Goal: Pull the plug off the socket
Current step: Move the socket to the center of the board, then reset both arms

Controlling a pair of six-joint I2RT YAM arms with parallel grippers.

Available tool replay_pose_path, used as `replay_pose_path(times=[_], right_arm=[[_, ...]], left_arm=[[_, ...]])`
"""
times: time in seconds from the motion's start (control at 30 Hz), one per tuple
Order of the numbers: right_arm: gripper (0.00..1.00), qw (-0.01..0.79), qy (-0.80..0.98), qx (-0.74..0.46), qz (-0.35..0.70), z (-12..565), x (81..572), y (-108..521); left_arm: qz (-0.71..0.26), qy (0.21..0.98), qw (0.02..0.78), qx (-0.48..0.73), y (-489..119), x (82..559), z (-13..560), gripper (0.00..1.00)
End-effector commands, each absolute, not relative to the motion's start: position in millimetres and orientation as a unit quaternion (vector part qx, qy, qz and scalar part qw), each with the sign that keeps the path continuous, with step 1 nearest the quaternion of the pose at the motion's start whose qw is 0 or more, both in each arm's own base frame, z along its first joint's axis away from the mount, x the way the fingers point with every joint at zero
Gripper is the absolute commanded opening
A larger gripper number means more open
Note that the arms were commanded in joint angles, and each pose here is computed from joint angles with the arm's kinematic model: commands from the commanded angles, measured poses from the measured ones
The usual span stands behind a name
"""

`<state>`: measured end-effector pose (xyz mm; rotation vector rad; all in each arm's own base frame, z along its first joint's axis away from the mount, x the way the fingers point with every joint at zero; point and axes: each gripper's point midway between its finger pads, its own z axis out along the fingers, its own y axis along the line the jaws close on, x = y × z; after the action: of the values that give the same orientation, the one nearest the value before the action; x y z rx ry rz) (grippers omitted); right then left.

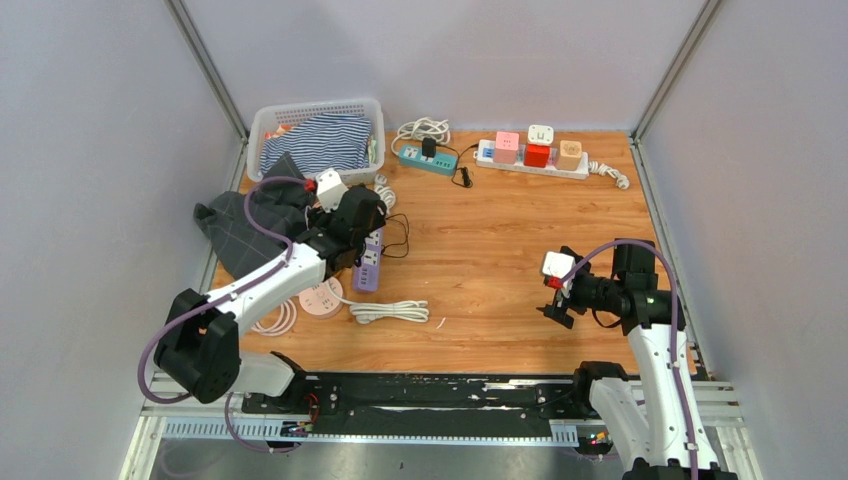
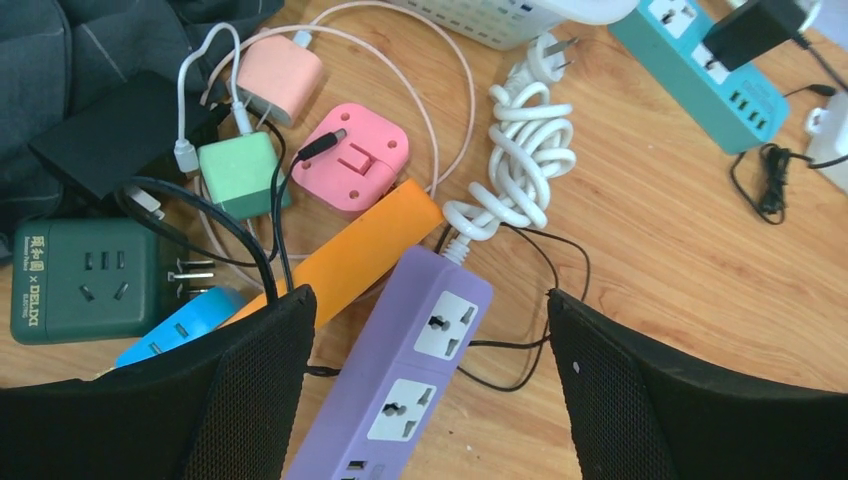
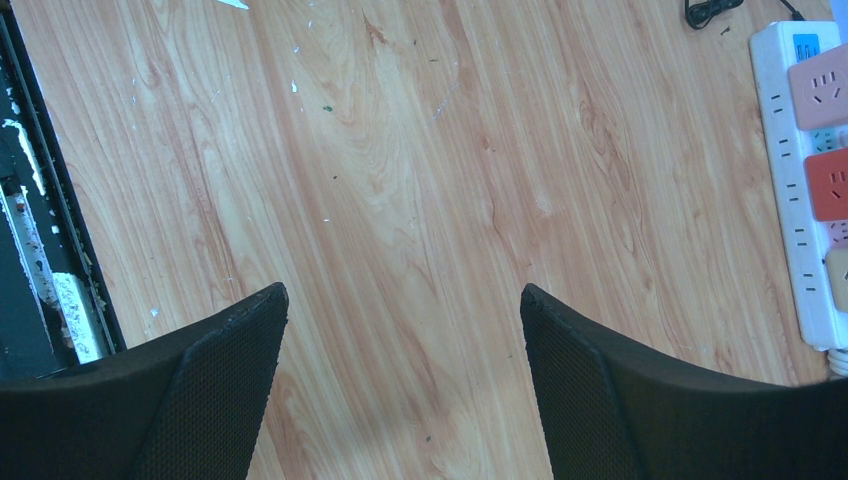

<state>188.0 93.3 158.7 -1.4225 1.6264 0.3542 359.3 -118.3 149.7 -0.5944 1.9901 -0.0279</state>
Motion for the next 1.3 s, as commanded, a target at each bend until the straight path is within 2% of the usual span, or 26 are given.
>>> replay_pose_path(times=[0.0, 0.13, 0.27, 0.43, 0.6, 0.73, 0.87, 0.97, 1.27], right_arm=[[0.87, 0.46, 0.663, -0.57, 0.155, 155, 186, 94], [0.87, 0.46, 0.665, -0.567, 0.156, 156, 186, 93], [0.87, 0.461, 0.671, -0.559, 0.155, 158, 188, 92], [0.87, 0.464, 0.688, -0.535, 0.158, 165, 191, 89], [0.89, 0.481, 0.713, -0.476, 0.181, 191, 195, 88], [0.92, 0.492, 0.736, -0.419, 0.203, 212, 196, 91], [0.96, 0.533, 0.735, -0.368, 0.199, 240, 202, 91], [1.0, 0.569, 0.724, -0.351, 0.169, 253, 205, 87], [1.0, 0.588, 0.759, -0.269, 0.077, 247, 224, 49]], left_arm=[[-0.036, 0.812, 0.531, -0.24, -116, 357, 183, 0.87], [-0.101, 0.815, 0.539, -0.187, -137, 351, 203, 0.91], [-0.235, 0.8, 0.549, -0.057, -186, 332, 233, 1.0], [-0.355, 0.771, 0.524, 0.073, -231, 294, 267, 1.0], [-0.422, 0.714, 0.523, 0.195, -254, 258, 312, 1.0], [-0.372, 0.718, 0.533, 0.25, -237, 244, 329, 1.0], [-0.219, 0.757, 0.564, 0.245, -186, 254, 319, 1.0], [-0.15, 0.748, 0.607, 0.223, -157, 260, 314, 1.0], [-0.137, 0.697, 0.662, 0.238, -138, 237, 296, 1.0]])
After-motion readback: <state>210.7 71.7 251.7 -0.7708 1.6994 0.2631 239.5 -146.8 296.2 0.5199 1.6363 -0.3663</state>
